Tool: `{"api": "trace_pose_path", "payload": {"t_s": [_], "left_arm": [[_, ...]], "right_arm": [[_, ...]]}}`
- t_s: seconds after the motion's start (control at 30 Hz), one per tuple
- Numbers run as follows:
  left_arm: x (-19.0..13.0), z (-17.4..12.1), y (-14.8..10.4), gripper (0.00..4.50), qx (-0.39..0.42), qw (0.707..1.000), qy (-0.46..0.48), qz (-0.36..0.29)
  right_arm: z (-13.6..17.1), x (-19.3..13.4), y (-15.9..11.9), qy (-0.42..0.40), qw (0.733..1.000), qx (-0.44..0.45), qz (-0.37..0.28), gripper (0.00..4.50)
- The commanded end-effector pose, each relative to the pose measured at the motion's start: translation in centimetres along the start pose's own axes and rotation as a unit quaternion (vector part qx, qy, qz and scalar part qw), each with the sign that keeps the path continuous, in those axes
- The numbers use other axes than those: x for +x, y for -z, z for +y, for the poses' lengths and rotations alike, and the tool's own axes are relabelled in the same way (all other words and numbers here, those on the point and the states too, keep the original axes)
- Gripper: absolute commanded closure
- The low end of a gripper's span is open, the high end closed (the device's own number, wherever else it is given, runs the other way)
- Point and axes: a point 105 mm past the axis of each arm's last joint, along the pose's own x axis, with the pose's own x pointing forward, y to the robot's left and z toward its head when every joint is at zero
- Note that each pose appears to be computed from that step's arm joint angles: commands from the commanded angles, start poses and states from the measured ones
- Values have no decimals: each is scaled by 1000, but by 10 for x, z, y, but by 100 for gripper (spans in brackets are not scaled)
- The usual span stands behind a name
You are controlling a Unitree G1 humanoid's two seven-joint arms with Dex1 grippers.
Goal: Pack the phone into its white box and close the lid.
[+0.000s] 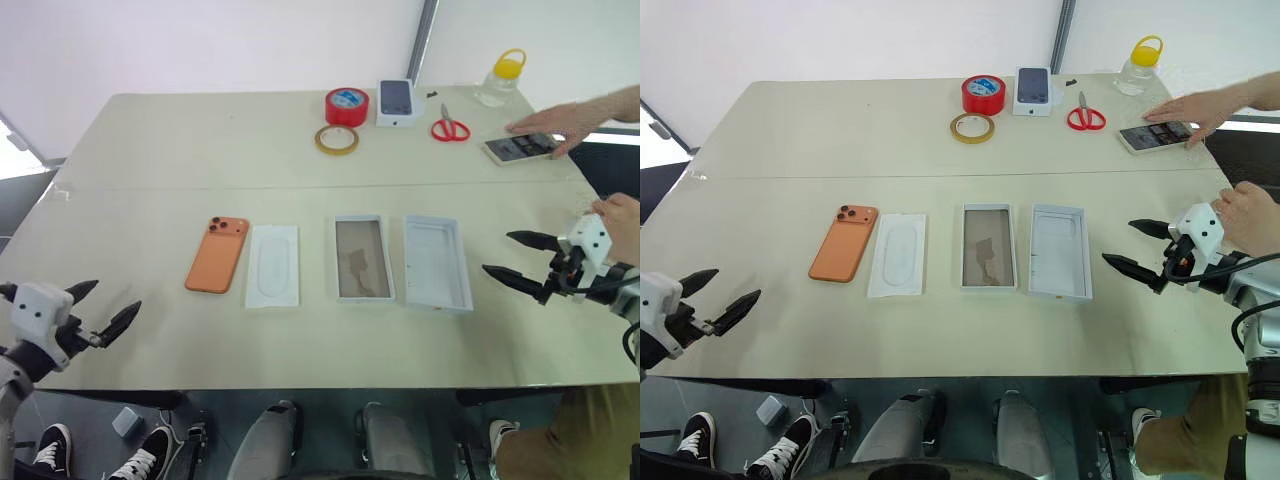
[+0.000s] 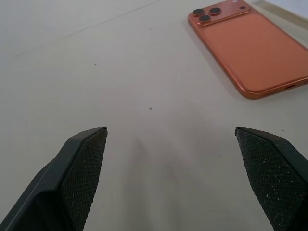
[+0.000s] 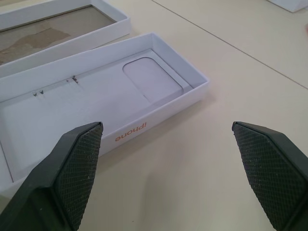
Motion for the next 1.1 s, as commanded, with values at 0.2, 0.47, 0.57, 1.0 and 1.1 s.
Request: {"api": "trace_pose_path", "payload": {"t_s": [0.2,0.47,0.57,1.0,1.1], "left_arm": [[3,9,-21,3,34,999,-29,-31],[6,7,-28,3,37,998,-17,-46],[8,5,-34,3,38,997,-10,-61],[26,-12,-44,3,25,998,9,-48],[31,-18,-53,3,4,998,18,-55]], "right_arm": [[-5,1,-18,9,999,-27,-17,1],[-1,2,-17,9,999,-27,-16,1],[0,3,-18,9,999,-28,-16,1],[2,12,-30,5,999,-36,-29,1],[8,19,-37,-11,998,-49,-35,1]]}}
